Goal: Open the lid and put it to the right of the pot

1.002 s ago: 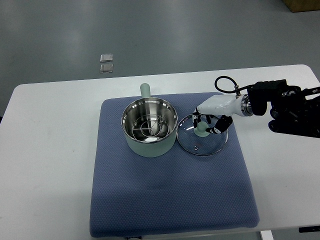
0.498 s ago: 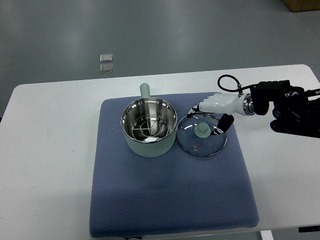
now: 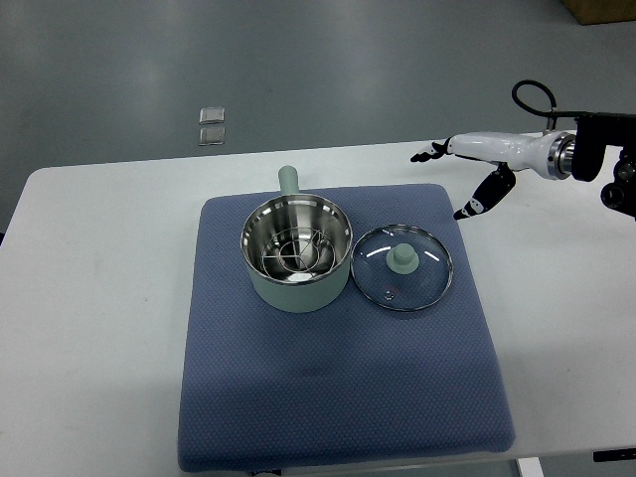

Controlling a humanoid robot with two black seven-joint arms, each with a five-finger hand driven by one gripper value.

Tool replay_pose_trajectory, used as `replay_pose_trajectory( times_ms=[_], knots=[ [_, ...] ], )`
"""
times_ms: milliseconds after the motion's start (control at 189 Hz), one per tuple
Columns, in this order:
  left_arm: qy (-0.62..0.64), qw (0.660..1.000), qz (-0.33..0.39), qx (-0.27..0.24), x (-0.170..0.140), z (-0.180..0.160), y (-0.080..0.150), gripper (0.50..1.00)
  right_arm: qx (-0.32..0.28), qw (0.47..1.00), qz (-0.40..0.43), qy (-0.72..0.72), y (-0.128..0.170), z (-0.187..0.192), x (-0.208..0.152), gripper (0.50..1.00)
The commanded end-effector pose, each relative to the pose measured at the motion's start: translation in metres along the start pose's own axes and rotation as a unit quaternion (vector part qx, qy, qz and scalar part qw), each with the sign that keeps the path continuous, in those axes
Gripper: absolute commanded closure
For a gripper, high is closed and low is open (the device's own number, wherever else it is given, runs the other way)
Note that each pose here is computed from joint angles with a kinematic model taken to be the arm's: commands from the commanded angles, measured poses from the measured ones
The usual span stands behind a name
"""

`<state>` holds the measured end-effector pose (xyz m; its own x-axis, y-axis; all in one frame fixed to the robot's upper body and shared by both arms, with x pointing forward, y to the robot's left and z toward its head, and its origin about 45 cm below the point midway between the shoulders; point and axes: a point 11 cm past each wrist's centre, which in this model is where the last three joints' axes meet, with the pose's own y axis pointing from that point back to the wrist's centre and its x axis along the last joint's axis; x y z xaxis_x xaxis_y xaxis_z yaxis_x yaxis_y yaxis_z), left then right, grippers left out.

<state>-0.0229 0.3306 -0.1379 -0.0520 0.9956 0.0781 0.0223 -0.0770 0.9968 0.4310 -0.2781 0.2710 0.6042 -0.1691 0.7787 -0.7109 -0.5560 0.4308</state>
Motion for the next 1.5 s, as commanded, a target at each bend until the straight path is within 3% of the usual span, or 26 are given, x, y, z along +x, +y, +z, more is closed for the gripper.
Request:
replay_pose_trajectory(
  times_ms=[0, 191, 233, 403, 514, 832, 1182, 1256, 1315, 1495],
  knots=[
    [0.0, 1.0, 0.0, 0.0, 0.0, 0.0, 0.0, 0.5, 0.013, 0.995, 0.041, -0.09, 0.008, 0.011, 0.011, 0.613],
    [0.0, 1.0, 0.0, 0.0, 0.0, 0.0, 0.0, 0.5, 0.03, 0.97, 0.107, -0.218, 0.007, 0.025, 0.026, 0.624],
    [0.0, 1.0, 0.001, 0.0, 0.0, 0.0, 0.0, 0.5, 0.045, 0.944, 0.138, -0.297, 0.002, 0.029, 0.031, 0.628],
    [0.0, 1.0, 0.0, 0.0, 0.0, 0.0, 0.0, 0.5, 0.052, 0.914, 0.168, -0.367, 0.002, 0.039, 0.034, 0.63],
    [0.0, 1.0, 0.0, 0.0, 0.0, 0.0, 0.0, 0.5, 0.075, 0.856, 0.225, -0.459, -0.003, 0.053, 0.02, 0.63],
    [0.0, 1.0, 0.001, 0.0, 0.0, 0.0, 0.0, 0.5, 0.118, 0.763, 0.266, -0.577, -0.013, 0.057, -0.021, 0.626],
    [0.0, 1.0, 0.0, 0.0, 0.0, 0.0, 0.0, 0.5, 0.096, 0.732, 0.249, -0.627, -0.026, 0.058, -0.087, 0.621],
    [0.0, 1.0, 0.001, -0.001, 0.0, 0.001, 0.0, 0.5, 0.098, 0.728, 0.248, -0.631, -0.026, 0.057, -0.09, 0.617],
    [0.0, 1.0, 0.0, 0.0, 0.0, 0.0, 0.0, 0.5, 0.103, 0.71, 0.257, -0.648, -0.025, 0.059, -0.098, 0.57],
    [0.0, 1.0, 0.001, 0.0, 0.0, 0.0, 0.0, 0.5, 0.105, 0.677, 0.274, -0.675, -0.028, 0.061, -0.105, 0.568]
  ],
)
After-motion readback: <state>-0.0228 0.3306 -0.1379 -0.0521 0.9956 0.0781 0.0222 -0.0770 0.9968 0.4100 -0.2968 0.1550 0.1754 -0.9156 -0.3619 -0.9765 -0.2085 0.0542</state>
